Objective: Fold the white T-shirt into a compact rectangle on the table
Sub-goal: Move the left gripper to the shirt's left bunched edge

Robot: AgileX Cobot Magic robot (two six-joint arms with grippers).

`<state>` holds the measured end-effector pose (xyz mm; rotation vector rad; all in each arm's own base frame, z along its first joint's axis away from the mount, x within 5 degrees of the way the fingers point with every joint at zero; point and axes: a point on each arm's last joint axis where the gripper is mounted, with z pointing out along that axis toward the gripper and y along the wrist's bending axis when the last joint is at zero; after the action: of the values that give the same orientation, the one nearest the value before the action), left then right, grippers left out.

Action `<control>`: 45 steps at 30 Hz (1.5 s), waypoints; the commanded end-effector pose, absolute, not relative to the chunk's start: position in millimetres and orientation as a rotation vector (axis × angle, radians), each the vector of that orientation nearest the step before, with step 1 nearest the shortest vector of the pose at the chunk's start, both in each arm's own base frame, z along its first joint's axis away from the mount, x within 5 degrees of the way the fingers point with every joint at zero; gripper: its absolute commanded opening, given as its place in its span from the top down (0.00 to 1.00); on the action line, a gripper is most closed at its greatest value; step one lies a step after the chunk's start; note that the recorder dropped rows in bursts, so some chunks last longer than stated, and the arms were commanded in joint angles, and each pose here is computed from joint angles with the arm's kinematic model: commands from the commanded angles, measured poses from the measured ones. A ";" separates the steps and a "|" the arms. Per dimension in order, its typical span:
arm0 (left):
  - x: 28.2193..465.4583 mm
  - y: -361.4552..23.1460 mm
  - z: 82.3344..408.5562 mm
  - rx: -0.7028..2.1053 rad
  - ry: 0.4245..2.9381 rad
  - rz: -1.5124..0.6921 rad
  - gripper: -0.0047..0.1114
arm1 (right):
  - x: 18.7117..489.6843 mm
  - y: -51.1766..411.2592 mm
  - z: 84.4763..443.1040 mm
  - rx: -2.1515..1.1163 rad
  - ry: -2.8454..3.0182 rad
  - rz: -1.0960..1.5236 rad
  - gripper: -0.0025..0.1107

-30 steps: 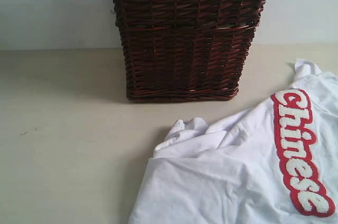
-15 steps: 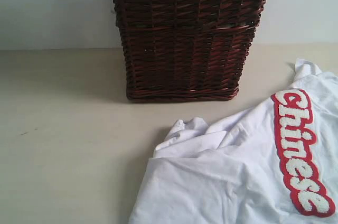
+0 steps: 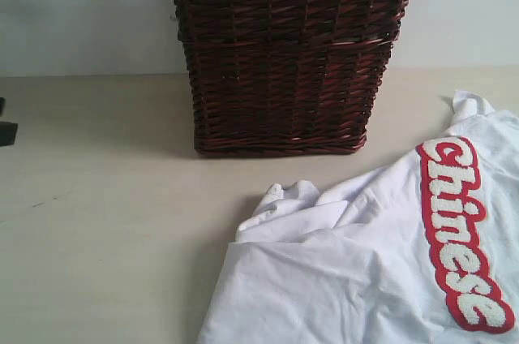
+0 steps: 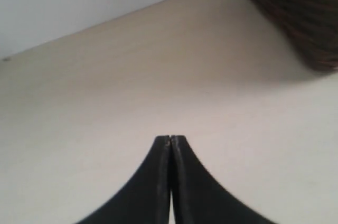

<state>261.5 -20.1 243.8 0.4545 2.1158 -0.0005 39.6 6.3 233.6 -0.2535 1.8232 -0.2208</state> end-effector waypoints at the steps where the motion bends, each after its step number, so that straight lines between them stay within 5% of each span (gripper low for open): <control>1: 243.0 -56.6 237.3 0.791 2.119 -0.438 0.96 | 39.2 6.2 233.7 -0.250 1.816 -0.222 0.66; 5: 202.2 -82.7 226.4 1.464 1.929 -0.878 0.96 | 39.2 6.2 233.7 -0.250 1.816 -0.222 0.66; 7: 194.2 -86.4 220.1 1.582 1.859 -0.995 0.96 | 39.2 6.2 233.7 -0.250 1.816 -0.222 0.66; 17: 239.4 -96.6 203.8 0.926 1.847 -0.897 0.93 | 39.2 6.2 233.7 -0.250 1.816 -0.222 0.66; 29: 214.9 -154.5 155.4 1.234 1.935 -1.092 0.51 | 39.2 6.2 233.7 -0.250 1.816 -0.222 0.66; 45: 239.6 -174.3 111.8 1.264 2.047 -1.124 0.51 | 39.2 6.2 233.7 -0.250 1.816 -0.222 0.66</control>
<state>244.0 -168.0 114.1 1.2436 2.0739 -1.0430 39.6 6.3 233.6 -0.2535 1.8232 -0.2208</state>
